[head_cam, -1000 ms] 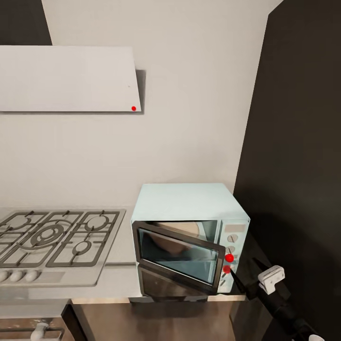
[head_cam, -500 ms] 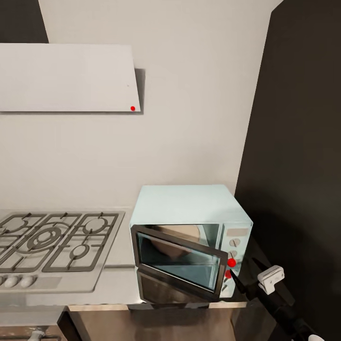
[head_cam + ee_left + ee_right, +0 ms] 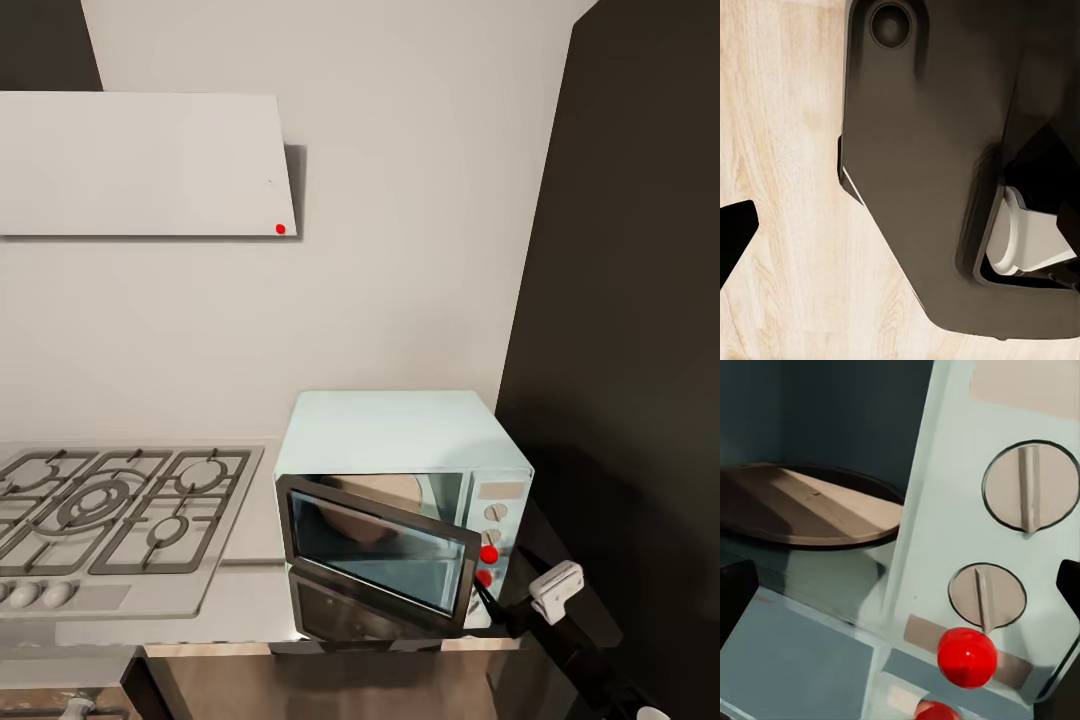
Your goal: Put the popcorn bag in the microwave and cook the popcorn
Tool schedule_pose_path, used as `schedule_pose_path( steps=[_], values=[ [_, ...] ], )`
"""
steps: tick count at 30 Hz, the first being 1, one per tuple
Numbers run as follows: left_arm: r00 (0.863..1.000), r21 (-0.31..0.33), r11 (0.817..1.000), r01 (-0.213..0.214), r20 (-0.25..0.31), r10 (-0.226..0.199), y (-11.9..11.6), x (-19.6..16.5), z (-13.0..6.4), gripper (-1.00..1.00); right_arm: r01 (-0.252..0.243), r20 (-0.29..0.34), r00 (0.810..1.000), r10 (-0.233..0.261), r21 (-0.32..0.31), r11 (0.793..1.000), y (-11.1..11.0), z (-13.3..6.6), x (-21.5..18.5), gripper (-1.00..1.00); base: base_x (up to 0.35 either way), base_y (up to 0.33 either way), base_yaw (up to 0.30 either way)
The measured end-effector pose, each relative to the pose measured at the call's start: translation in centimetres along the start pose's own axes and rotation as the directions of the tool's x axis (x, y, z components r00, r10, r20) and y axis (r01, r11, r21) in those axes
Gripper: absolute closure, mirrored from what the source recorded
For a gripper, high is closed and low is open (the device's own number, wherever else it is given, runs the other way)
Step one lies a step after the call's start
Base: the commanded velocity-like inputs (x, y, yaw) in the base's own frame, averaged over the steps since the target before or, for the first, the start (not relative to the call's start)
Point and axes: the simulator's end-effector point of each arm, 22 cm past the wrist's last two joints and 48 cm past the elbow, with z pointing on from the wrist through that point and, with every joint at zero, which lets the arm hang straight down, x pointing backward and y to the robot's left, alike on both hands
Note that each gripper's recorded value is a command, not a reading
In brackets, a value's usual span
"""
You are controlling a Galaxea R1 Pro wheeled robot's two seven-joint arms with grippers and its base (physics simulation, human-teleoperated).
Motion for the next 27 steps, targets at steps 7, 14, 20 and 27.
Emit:
schedule_pose_path(
  steps=[7, 14, 20, 27],
  values=[
    [1.000, 0.000, 1.000, 0.000, 0.000, 0.000, 0.0, 0.0, 0.0, -1.00, -0.002, -0.004, 1.000, 0.002, 0.002, 1.000, 0.0, 0.0, 0.1, -1.00, 0.000, 0.000, 0.000],
    [1.000, 0.000, 1.000, 0.000, 0.000, 0.000, 0.0, 0.0, 0.0, -1.00, -0.003, -0.004, 1.000, 0.003, 0.000, 1.000, 0.1, 0.0, 0.1, -1.00, 0.000, 0.000, 0.000],
    [1.000, 0.000, 1.000, 0.000, 0.000, 0.000, 0.0, 0.0, 0.0, -1.00, -0.003, -0.004, 1.000, 0.003, -0.003, 1.000, 0.1, 0.0, 0.1, -1.00, 0.000, 0.000, 0.000],
    [1.000, 0.000, 1.000, 0.000, 0.000, 0.000, 0.0, 0.0, 0.0, -1.00, -0.005, -0.007, 1.000, 0.004, -0.098, 0.995, 2.3, -0.1, 0.2, -1.00, 0.000, 0.000, 0.000]
  ],
)
